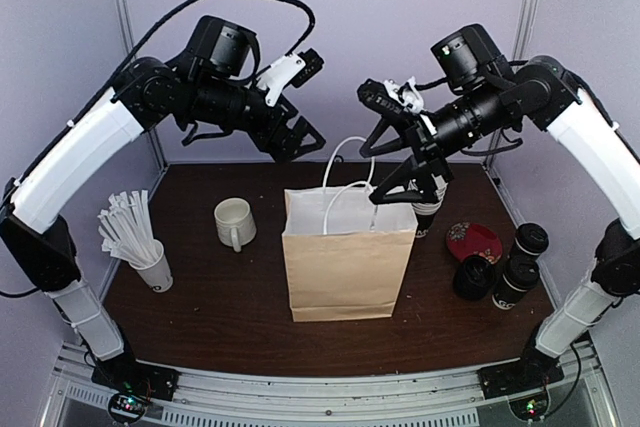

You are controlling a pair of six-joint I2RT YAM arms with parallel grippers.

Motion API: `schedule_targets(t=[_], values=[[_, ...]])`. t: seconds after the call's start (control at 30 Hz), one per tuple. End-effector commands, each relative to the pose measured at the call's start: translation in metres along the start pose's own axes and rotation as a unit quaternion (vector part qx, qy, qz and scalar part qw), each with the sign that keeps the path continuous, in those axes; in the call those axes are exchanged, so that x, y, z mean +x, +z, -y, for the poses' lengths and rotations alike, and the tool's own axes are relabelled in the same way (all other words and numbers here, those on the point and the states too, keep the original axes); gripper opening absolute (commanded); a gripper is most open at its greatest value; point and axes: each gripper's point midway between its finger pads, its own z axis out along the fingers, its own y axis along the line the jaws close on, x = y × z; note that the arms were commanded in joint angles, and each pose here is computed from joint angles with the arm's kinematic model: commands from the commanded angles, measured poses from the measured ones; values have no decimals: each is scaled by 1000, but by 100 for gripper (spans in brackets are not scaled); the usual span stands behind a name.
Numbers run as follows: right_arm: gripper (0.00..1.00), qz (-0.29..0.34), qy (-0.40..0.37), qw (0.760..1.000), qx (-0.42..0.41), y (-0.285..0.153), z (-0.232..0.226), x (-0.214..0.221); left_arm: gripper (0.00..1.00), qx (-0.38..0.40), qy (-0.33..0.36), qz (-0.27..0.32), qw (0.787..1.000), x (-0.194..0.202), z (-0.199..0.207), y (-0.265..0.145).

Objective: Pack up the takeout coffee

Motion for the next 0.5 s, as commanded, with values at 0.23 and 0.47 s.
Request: schedule_targets(t=[0.23,0.47], values=[[99,-18,26,999,14,-7,-10,19,93,51,19,41,998,-23,15,27],[82,-34,68,997,-25,20,-11,32,77,85,-16,18,996,-16,15,72]])
